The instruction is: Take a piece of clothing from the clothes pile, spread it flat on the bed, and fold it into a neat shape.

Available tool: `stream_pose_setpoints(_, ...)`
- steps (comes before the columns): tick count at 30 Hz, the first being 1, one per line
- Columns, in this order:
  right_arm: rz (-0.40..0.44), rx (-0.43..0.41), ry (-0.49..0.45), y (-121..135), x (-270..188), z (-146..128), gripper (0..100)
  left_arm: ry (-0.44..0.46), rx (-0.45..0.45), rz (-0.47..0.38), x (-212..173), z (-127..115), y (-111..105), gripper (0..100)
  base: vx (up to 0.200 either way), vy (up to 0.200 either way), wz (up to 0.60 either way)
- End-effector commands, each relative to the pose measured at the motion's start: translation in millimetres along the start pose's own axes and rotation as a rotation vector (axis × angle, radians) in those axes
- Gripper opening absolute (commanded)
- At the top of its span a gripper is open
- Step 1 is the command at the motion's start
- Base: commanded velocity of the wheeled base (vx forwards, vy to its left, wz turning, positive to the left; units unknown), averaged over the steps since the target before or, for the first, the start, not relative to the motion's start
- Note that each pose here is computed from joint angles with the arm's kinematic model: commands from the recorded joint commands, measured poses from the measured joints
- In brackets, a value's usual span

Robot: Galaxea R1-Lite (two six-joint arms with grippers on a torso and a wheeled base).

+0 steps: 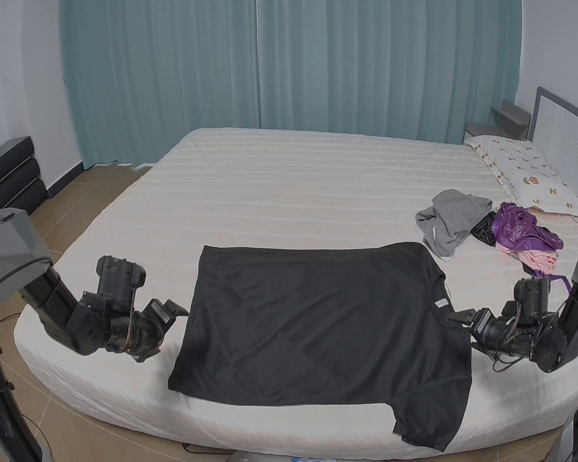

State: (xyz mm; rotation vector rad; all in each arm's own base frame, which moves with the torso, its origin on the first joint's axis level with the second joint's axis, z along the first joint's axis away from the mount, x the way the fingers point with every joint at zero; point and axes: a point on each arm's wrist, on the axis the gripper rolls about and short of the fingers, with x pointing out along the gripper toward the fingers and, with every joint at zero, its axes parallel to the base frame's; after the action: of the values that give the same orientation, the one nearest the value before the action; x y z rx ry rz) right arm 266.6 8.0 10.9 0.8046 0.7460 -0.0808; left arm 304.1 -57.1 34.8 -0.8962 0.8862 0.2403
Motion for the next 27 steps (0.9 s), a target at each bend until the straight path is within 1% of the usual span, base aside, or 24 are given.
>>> stream_pose_setpoints(1, 0.000, 0.034, 0.145, -21.7, -62.4, -43.6, 100, 0.112, -0.037, -0.028, -67.3, -43.6, 45.2, 100, 0.000, 0.000, 0.00)
stream_pose_setpoints(4, 0.027, 0.049, 0.169, -23.8, -63.2, -43.3, 100, 0.112, -0.060, -0.028, -65.5, -44.4, 46.7, 100, 0.000, 0.000, 0.00)
stream_pose_setpoints(6, 0.041, 0.067, 0.166, -26.6, -64.8, -40.0, 100, 0.117, -0.066, -0.018, -63.5, -45.1, 48.0, 100, 0.000, 0.000, 0.00)
stream_pose_setpoints(9, 0.042, 0.079, 0.171, -29.1, -65.4, -39.1, 100, 0.120, -0.066, -0.015, -63.5, -45.8, 49.1, 100, -0.200, 0.000, 0.00)
stream_pose_setpoints(18, 0.038, 0.081, 0.182, -29.5, -65.0, -40.3, 100, 0.128, -0.067, -0.007, -61.7, -46.8, 50.9, 100, -0.200, 0.000, 0.00)
stream_pose_setpoints(23, 0.038, 0.080, 0.184, -29.5, -64.6, -40.6, 100, 0.128, -0.072, -0.034, -61.7, -45.7, 49.0, 100, 0.000, 0.000, 0.00)
stream_pose_setpoints(27, 0.037, 0.077, 0.184, -29.5, -64.1, -40.8, 100, 0.125, -0.083, -0.039, -60.7, -45.0, 47.1, 100, 0.000, 0.000, 0.00)
